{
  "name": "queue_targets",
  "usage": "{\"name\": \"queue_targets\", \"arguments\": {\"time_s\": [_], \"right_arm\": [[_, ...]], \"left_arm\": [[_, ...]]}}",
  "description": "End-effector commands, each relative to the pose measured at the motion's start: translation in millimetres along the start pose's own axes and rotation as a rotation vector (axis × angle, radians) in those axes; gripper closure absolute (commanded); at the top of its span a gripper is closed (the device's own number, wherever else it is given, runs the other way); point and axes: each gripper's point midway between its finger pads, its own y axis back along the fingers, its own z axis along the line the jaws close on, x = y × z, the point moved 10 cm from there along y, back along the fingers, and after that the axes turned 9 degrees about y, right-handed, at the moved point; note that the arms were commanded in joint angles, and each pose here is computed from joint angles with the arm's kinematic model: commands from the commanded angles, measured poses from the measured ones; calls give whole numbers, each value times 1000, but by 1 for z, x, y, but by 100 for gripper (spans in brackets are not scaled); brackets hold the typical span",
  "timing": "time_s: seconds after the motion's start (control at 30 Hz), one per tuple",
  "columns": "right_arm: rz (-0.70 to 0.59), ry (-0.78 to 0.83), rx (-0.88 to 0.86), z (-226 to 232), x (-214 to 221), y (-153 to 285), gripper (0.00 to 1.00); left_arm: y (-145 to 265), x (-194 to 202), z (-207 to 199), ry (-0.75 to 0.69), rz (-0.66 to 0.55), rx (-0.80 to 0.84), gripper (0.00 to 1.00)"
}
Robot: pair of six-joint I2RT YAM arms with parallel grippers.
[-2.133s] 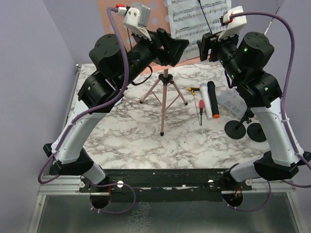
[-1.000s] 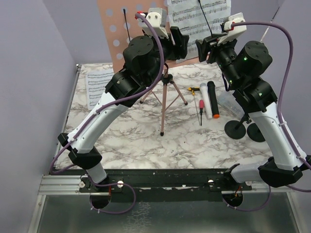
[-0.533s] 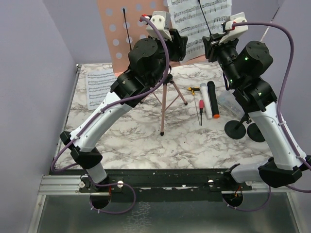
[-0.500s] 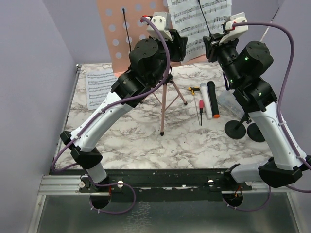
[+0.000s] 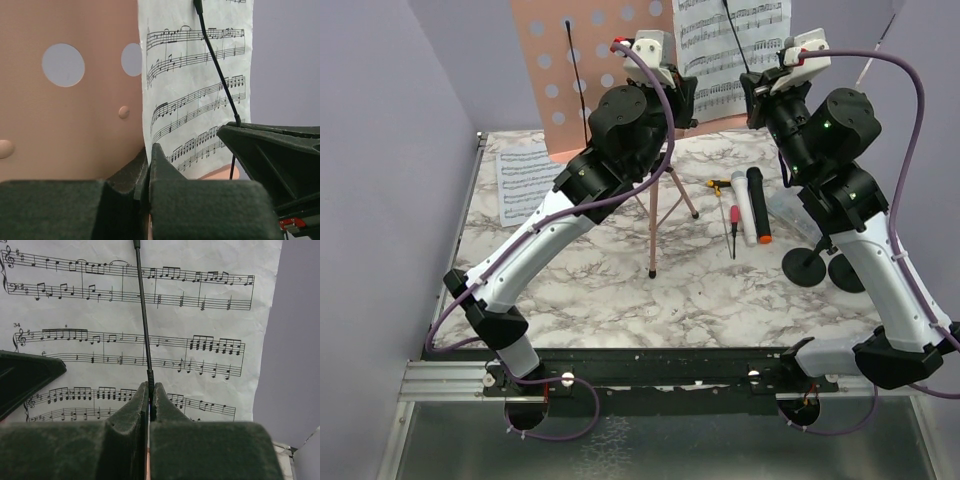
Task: Pack up the instrument practice props
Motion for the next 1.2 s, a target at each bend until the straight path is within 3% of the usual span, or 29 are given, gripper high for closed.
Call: {"name": "queue_targets", "arguments": {"time_s": [0.0,0.53,1.17], "right_arm": [[-23,-14,15,-2,-3,7,99],[5,-18,87,-7,4,6,100],[16,-13,85,-5,8,1,100]], "left_arm": [[16,-30,1,-8,-87,-15,100],[56,-71,20,-96,-184,-143,100],[133,-143,44,-216,-334,-264,100]]}}
